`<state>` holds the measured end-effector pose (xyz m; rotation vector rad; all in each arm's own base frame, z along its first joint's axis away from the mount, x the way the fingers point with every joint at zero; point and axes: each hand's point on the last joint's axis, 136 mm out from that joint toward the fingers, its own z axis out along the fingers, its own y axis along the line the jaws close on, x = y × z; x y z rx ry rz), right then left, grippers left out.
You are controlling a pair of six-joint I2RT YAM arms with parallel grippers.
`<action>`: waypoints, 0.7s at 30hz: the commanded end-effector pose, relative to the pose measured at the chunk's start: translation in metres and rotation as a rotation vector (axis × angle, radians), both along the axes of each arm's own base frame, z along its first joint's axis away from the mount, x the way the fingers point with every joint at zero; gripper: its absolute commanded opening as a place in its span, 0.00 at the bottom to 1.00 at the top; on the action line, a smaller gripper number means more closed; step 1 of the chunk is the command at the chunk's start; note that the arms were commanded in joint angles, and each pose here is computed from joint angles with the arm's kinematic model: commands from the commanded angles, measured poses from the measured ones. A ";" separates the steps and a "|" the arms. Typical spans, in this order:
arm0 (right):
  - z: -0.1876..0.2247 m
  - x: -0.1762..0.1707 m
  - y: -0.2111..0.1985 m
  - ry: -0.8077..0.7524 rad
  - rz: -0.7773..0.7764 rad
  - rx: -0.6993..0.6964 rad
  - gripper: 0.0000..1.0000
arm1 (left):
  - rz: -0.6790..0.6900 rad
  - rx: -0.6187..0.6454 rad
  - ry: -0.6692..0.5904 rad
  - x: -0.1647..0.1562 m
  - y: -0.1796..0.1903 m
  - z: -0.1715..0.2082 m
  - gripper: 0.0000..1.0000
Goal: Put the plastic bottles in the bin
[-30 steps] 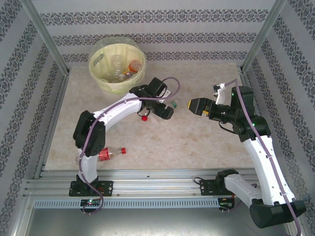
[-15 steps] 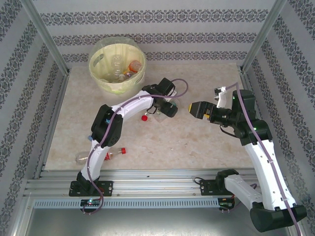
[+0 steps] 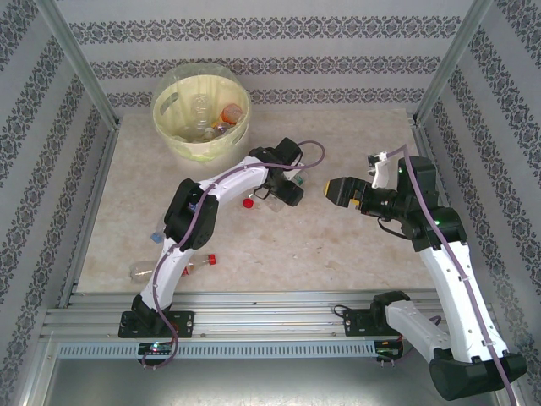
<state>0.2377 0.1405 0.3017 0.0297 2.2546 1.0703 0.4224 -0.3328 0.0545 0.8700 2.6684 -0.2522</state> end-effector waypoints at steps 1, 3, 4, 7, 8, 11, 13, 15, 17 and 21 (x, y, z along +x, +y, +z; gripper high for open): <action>0.000 0.001 -0.001 -0.024 0.002 -0.016 0.98 | -0.026 0.032 0.051 -0.012 0.001 -0.008 0.76; -0.001 0.002 -0.001 -0.023 0.003 -0.017 0.98 | -0.025 0.032 0.055 -0.013 0.001 -0.007 0.71; 0.000 0.001 -0.001 -0.024 0.003 -0.016 0.98 | -0.022 0.035 0.056 -0.013 0.002 -0.007 0.66; 0.000 0.001 -0.001 -0.026 0.001 -0.015 0.98 | -0.018 0.023 0.058 -0.015 0.001 0.000 0.60; 0.000 0.001 -0.002 -0.027 0.000 -0.015 0.98 | -0.019 0.011 0.056 -0.016 0.001 0.005 0.60; 0.001 0.000 -0.002 -0.034 0.001 -0.013 0.98 | -0.020 -0.036 0.032 -0.017 -0.003 0.025 0.58; 0.007 -0.002 -0.001 -0.056 0.008 -0.007 0.98 | -0.024 -0.085 0.015 -0.020 -0.007 0.044 0.58; 0.012 -0.004 0.000 -0.076 0.013 0.001 0.98 | -0.029 -0.140 -0.002 -0.024 -0.011 0.067 0.58; 0.018 -0.006 0.002 -0.096 0.027 0.013 0.98 | -0.033 -0.204 -0.025 -0.028 -0.016 0.095 0.58; 0.031 -0.011 0.009 -0.130 0.072 0.061 0.98 | -0.045 -0.309 -0.065 -0.039 -0.019 0.148 0.59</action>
